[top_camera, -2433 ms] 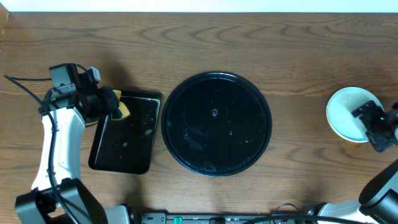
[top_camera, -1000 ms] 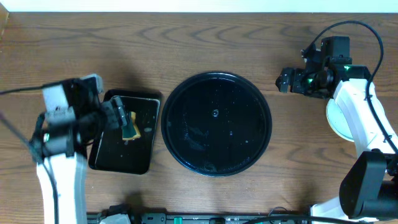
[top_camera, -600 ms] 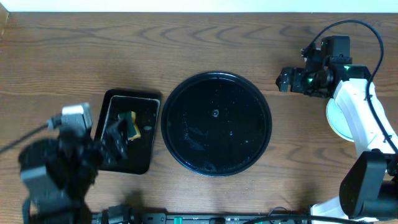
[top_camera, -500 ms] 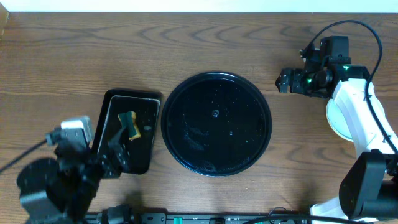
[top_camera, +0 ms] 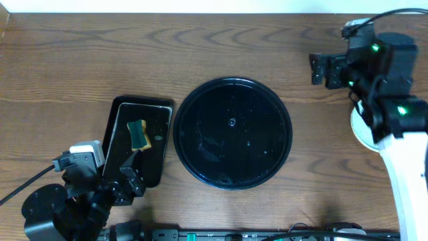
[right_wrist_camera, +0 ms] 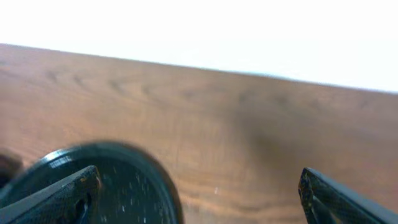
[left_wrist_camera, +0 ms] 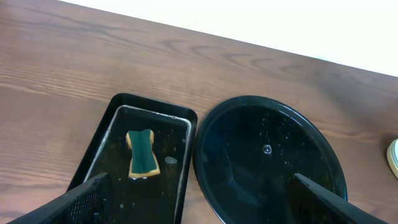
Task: Clean dirty plates on tray and stack at the side
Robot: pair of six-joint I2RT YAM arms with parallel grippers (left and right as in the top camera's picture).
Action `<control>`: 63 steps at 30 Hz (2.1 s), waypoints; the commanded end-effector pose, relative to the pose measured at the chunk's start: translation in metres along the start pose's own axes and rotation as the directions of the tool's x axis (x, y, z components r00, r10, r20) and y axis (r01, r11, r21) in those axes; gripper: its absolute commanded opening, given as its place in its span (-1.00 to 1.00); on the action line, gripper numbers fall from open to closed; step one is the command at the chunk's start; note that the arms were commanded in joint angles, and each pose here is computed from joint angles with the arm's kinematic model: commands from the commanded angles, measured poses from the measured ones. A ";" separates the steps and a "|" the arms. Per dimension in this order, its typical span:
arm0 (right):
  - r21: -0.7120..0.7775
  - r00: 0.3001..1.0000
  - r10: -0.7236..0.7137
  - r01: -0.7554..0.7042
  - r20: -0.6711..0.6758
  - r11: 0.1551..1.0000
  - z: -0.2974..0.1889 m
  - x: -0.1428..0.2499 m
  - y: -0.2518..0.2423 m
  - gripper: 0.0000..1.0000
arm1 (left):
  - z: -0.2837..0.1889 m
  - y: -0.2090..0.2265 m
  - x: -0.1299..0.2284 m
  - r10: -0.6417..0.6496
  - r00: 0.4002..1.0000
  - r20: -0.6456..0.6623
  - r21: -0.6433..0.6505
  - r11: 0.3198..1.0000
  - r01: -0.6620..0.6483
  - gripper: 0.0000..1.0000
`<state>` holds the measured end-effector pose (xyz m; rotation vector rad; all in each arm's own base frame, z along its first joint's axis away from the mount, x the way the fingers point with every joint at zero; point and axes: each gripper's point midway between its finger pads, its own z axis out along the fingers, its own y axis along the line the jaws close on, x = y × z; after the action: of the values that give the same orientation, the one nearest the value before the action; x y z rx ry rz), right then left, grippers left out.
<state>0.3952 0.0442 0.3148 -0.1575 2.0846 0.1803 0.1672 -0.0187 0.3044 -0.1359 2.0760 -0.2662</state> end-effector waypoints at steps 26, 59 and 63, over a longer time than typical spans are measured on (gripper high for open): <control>0.000 0.999 -0.027 0.027 -0.025 1.000 -0.045 0.008 0.009 0.99 | -0.003 -0.002 -0.001 -0.004 1.000 0.001 0.004 1.000 0.004 0.79; 0.000 0.998 -0.022 0.022 -0.056 1.000 -0.045 0.016 0.009 0.99 | -0.008 -0.047 0.017 0.150 0.987 -0.050 0.273 0.953 -0.131 0.79; -0.001 0.998 -0.022 0.022 -0.056 1.000 -0.045 0.016 0.009 0.98 | -0.006 -0.037 0.016 0.145 0.988 -0.053 0.214 0.968 -0.130 0.79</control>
<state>0.3476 0.0443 0.3195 -0.1811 2.1462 0.1769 0.1533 -0.0586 0.2995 0.1231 2.1056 -0.4371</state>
